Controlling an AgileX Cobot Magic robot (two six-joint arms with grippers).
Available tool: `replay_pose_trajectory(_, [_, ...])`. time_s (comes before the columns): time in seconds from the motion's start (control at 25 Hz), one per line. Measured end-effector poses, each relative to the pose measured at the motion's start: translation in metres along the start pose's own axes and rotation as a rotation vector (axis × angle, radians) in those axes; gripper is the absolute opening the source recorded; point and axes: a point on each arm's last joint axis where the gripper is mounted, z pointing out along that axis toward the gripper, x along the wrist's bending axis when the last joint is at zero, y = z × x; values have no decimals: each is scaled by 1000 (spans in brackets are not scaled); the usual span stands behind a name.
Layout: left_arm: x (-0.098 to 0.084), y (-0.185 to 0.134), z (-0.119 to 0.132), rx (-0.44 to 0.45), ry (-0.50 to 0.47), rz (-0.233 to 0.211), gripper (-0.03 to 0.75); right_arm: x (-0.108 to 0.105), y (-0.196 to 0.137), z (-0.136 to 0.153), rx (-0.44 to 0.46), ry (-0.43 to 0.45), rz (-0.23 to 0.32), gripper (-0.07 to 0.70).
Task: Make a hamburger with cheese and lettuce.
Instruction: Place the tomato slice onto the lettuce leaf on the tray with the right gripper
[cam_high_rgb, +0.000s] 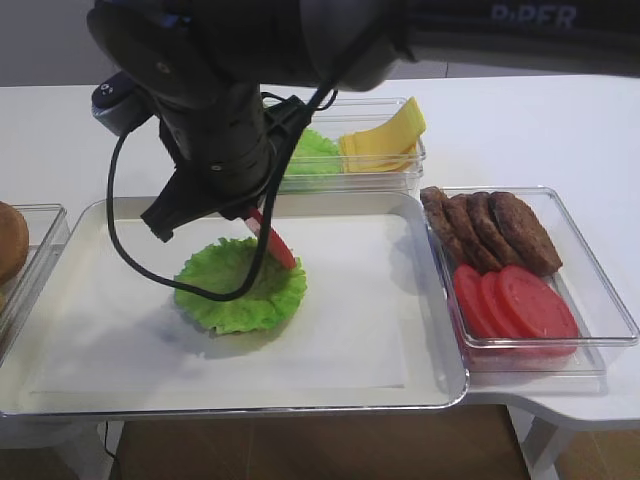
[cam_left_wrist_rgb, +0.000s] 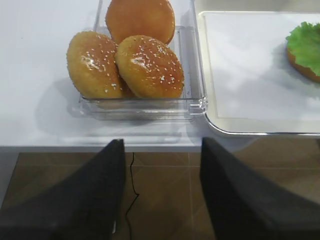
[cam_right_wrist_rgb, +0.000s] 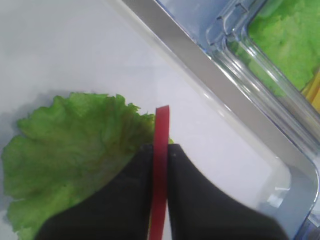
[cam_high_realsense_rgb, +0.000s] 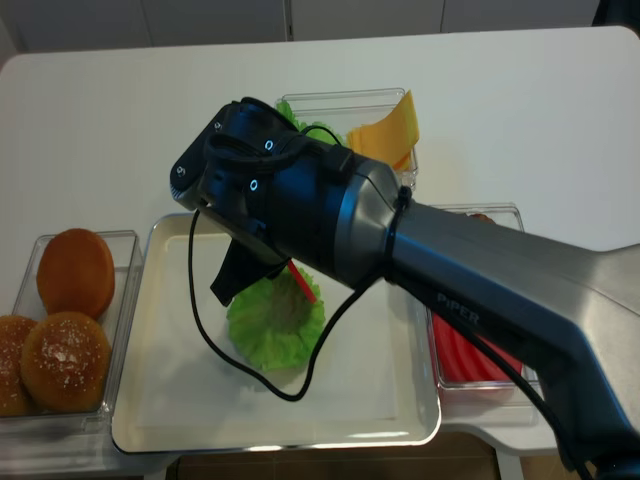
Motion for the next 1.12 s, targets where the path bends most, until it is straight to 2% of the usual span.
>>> replay_pose_trajectory(0.24, [0,0,0,0,0,0,362,-1,-2,0,23,-16,-7,55])
replay_pose_trajectory(0.56, [0,0,0,0,0,0,362,21,-3,-10,-15,-46,-78,55])
replay_pose_trajectory(0.88, [0,0,0,0,0,0,362,18,-5,-11,13,-96,-71,55])
replay_pose_trajectory(1.12, [0,0,0,0,0,0,362,18,-7,-11,27,-95,-65,54])
